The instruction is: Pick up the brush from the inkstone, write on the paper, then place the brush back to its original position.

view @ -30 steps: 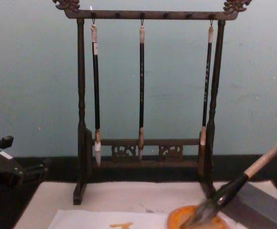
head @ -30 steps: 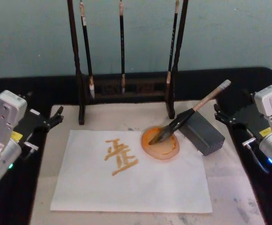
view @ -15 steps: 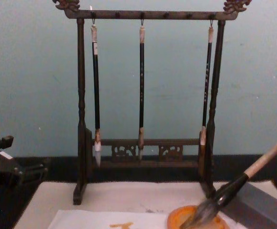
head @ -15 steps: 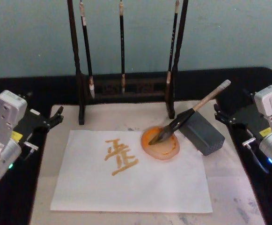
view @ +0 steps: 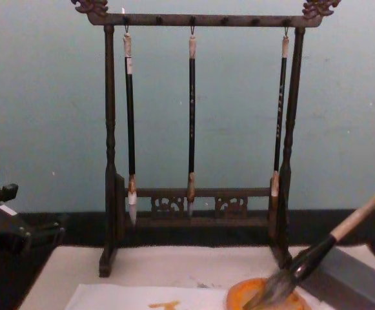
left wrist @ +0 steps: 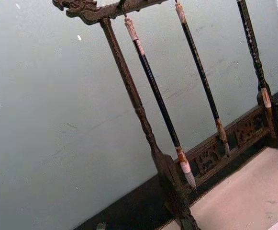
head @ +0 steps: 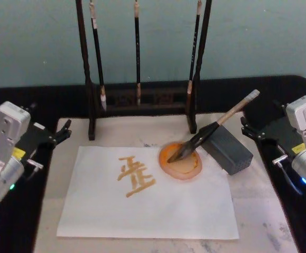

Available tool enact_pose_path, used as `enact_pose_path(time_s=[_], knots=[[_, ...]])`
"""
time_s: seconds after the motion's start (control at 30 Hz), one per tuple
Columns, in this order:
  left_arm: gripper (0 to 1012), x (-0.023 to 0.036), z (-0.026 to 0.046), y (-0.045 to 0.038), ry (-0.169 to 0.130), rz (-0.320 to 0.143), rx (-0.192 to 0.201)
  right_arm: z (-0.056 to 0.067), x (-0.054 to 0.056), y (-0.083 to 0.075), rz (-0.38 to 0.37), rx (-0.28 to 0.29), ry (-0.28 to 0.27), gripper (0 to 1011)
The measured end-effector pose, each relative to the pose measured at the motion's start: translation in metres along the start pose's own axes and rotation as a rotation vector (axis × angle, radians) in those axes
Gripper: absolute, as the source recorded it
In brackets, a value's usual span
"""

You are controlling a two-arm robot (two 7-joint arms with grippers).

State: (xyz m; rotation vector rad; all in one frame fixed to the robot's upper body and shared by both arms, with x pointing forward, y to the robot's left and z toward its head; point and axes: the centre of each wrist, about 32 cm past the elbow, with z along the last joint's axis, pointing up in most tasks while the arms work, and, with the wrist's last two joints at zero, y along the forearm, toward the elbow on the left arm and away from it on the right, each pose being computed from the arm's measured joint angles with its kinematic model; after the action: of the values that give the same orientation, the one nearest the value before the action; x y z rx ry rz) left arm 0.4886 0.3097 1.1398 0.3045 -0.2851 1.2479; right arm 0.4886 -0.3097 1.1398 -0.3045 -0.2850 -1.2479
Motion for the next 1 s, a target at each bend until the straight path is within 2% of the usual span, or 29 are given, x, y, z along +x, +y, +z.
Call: enact_pose_path(time_s=[1.0], knots=[[1010, 0.0, 0.0, 0.0, 0.0, 0.0, 0.0, 0.0, 0.0, 0.0, 0.0, 0.0, 0.0, 1000]])
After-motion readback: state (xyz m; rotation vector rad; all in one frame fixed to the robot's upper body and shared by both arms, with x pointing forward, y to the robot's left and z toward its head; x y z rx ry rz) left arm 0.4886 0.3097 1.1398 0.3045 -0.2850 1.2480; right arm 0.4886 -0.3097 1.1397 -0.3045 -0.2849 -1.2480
